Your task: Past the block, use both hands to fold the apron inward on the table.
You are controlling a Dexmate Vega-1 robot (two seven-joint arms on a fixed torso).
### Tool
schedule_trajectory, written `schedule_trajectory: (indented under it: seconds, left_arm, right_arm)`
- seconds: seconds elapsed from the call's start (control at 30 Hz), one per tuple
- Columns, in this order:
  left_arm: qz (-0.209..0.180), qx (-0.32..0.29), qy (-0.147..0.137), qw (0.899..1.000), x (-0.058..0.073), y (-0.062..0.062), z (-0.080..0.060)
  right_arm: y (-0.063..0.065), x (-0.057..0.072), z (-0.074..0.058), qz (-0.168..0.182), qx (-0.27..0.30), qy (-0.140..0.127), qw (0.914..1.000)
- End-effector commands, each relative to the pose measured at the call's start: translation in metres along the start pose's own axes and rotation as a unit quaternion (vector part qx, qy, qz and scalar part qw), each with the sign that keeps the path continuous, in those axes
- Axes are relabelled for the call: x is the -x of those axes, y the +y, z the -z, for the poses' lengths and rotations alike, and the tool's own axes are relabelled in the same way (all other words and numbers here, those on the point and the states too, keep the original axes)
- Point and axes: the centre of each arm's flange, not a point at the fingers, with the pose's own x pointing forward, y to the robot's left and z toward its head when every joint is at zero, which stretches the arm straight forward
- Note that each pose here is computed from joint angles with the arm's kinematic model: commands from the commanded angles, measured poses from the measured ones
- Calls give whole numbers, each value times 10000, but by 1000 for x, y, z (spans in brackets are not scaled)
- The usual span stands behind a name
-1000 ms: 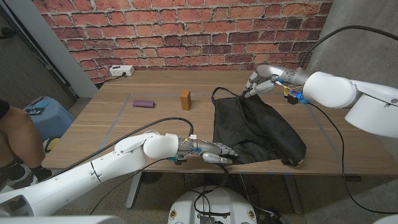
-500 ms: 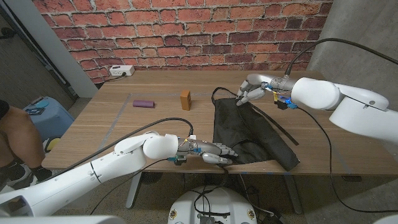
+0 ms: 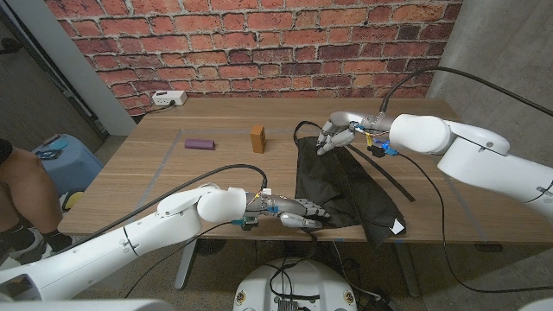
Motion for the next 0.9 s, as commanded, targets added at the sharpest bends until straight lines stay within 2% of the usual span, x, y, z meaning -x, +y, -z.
schedule_trajectory:
  seconds: [0.03, 0.4, 0.9]
  left_arm:
    - [-20, 6, -29, 10000, 2, 1, 4]
    - [-36, 89, -55, 9999, 4, 2, 10]
    - [18, 139, -73, 9999, 2, 1, 14]
  right_arm:
    - [7, -21, -2, -75, -173, -43, 9998]
    - [19, -45, 6, -342, -396, 24, 9986]
    - [39, -65, 22, -688, -776, 86, 9946]
